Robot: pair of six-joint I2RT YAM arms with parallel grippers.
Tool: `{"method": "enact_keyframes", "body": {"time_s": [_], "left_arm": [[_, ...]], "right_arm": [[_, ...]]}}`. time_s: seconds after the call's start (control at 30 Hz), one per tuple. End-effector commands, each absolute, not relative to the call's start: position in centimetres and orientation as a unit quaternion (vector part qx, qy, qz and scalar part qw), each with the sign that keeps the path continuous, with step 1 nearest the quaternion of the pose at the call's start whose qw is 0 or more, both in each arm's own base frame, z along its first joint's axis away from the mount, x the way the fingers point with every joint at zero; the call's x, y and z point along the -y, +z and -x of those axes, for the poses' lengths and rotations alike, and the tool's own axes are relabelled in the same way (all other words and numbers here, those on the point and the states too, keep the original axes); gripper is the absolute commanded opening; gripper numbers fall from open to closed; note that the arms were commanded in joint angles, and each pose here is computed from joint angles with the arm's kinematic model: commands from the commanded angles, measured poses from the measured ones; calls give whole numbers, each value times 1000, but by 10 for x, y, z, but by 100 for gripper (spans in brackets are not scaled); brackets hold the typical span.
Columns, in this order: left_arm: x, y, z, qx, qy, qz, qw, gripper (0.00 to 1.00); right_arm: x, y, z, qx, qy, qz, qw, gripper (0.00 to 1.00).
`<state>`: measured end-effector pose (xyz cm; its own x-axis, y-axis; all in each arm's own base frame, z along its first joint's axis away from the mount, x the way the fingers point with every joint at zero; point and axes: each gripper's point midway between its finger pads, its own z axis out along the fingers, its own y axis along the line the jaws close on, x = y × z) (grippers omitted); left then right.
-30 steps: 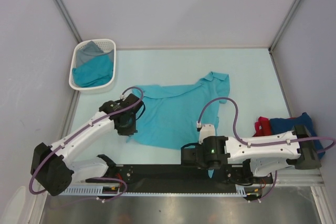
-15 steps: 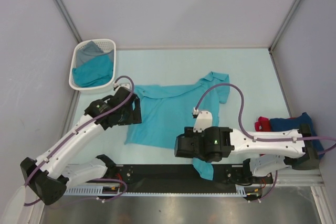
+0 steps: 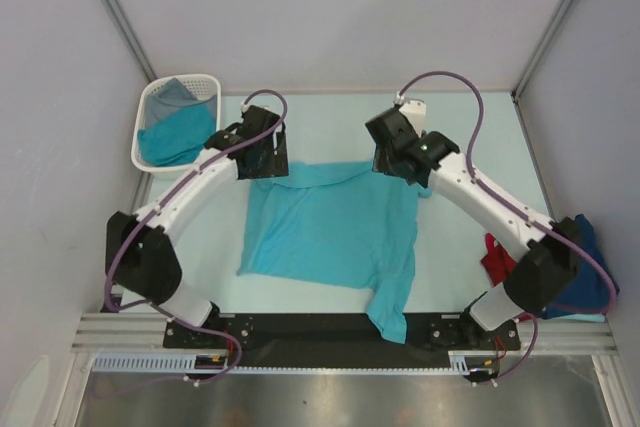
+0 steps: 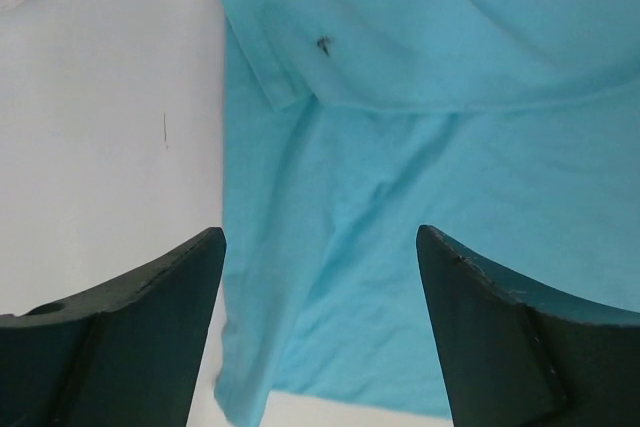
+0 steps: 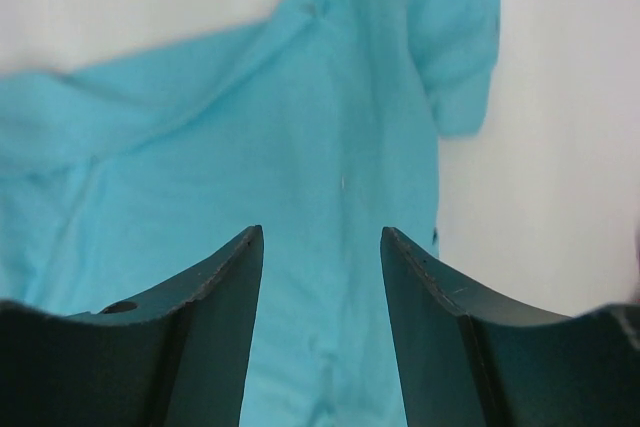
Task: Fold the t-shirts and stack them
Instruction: Flatten out the tshirt
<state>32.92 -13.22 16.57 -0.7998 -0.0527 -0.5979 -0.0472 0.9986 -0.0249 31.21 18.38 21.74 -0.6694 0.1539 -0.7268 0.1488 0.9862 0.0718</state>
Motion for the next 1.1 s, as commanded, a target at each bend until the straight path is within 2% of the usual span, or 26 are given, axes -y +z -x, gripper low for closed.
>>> {"method": "enact_keyframes", "body": {"time_s": [0.0,0.17,0.27,0.3,0.33,0.5,0.63,0.87,1.07], "left_arm": [[147,172,-382,-939,-28,37,342,82],[156,170,-418,-925,-35,41,376,86],[156,158,-447,-930,-21,42,364,87],[157,170,-461,-925,-25,47,375,87],[154,153,-469,-932,-19,48,358,86],[146,143,-491,-937,7,46,345,86],[135,129,-471,-946,25,68,316,85],[144,132,-413,-940,-25,65,333,82],[153,110,-406,-948,-18,51,315,79]], "right_arm": [[-186,232,-378,-902,4,-43,429,55],[-172,232,-418,-892,-14,-57,447,55],[-165,232,-437,-889,7,-85,449,55],[-166,234,-443,-886,18,-95,454,55],[-165,234,-447,-886,28,-99,452,54],[-180,235,-454,-878,64,-104,462,54],[-191,219,-447,-889,62,-90,445,53],[-191,206,-434,-893,29,-68,444,54],[-194,187,-430,-902,20,-62,427,53]]}}
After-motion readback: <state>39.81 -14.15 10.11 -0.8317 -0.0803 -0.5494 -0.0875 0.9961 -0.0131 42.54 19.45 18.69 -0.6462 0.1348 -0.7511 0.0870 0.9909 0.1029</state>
